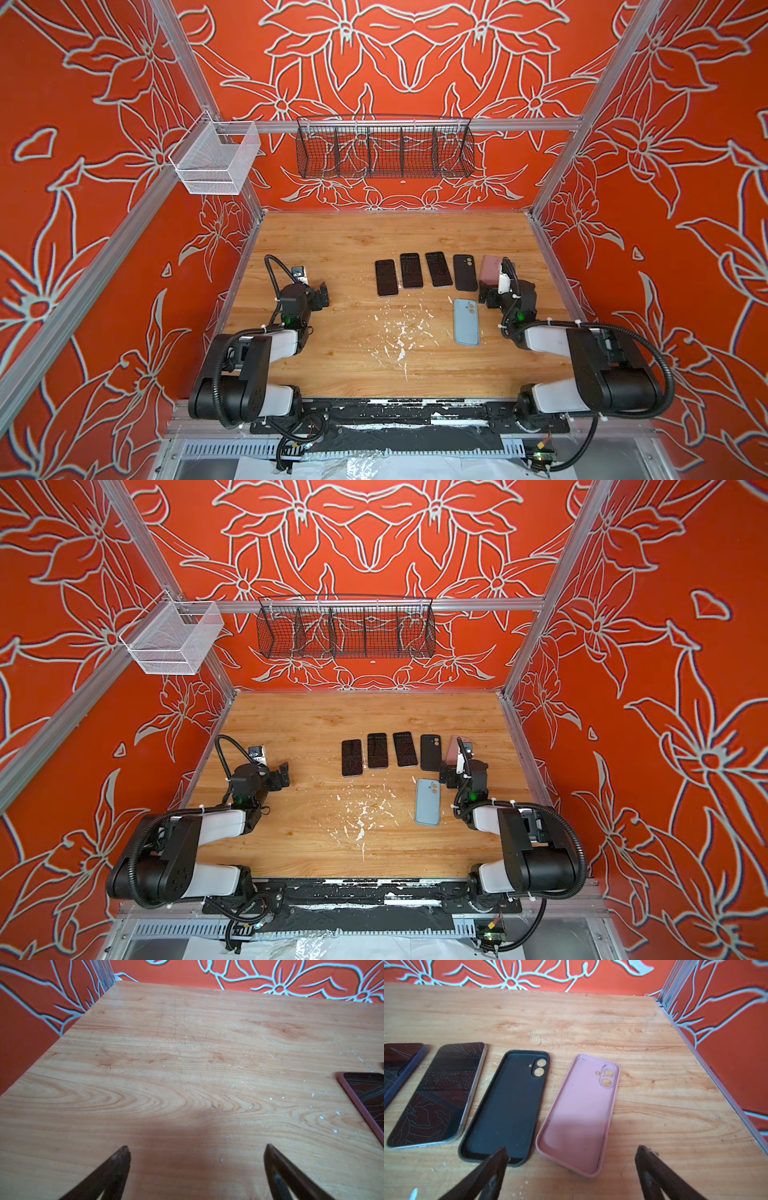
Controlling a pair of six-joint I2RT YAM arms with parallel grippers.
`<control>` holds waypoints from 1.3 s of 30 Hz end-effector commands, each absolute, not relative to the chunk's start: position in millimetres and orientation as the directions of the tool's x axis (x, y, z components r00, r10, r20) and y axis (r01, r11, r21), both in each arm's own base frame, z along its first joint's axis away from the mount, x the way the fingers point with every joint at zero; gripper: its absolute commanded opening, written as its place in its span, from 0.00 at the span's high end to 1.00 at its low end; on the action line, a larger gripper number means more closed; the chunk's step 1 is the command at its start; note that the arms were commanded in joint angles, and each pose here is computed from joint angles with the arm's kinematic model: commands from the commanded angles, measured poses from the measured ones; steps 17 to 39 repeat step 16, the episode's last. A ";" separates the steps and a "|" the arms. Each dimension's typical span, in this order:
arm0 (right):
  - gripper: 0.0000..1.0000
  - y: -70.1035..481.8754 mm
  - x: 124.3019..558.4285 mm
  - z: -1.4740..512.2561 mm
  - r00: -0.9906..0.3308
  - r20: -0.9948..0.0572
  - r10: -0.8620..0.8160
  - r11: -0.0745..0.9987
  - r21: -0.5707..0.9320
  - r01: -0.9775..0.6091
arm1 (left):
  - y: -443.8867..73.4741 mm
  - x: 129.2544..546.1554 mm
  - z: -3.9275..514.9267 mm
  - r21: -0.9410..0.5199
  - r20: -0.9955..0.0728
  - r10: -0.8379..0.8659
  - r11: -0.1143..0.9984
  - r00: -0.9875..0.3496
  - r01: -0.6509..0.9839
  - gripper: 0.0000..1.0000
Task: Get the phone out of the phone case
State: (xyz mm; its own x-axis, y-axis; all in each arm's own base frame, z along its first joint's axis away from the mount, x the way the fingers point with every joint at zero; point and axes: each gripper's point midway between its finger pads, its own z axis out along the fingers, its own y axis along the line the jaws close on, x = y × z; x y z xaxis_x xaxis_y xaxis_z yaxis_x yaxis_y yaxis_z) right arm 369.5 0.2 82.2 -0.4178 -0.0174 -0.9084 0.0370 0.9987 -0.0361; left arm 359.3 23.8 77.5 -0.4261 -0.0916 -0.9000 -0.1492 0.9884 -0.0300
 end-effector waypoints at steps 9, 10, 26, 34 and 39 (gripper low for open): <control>0.02 -0.6 373.3 92.4 -0.384 -0.923 -0.040 0.998 -0.055 0.030 | 21.3 366.8 84.5 -0.045 -0.909 -0.094 0.991 -0.406 -0.129 0.03; 0.02 -1.2 373.8 92.4 -0.383 -0.923 -0.039 0.998 -0.055 0.032 | 21.9 367.2 84.5 -0.044 -0.909 -0.094 0.990 -0.407 -0.131 0.03; 0.02 -2.6 373.7 92.6 -0.384 -0.923 -0.036 0.998 -0.055 0.040 | 21.5 365.9 85.8 -0.044 -0.913 -0.091 0.991 -0.398 -0.128 0.03; 0.02 -2.6 373.7 92.6 -0.384 -0.923 -0.036 0.998 -0.055 0.040 | 21.5 365.9 85.8 -0.044 -0.913 -0.091 0.991 -0.398 -0.128 0.03; 0.02 -2.6 373.7 92.6 -0.384 -0.923 -0.036 0.998 -0.055 0.040 | 21.5 365.9 85.8 -0.044 -0.913 -0.091 0.991 -0.398 -0.128 0.03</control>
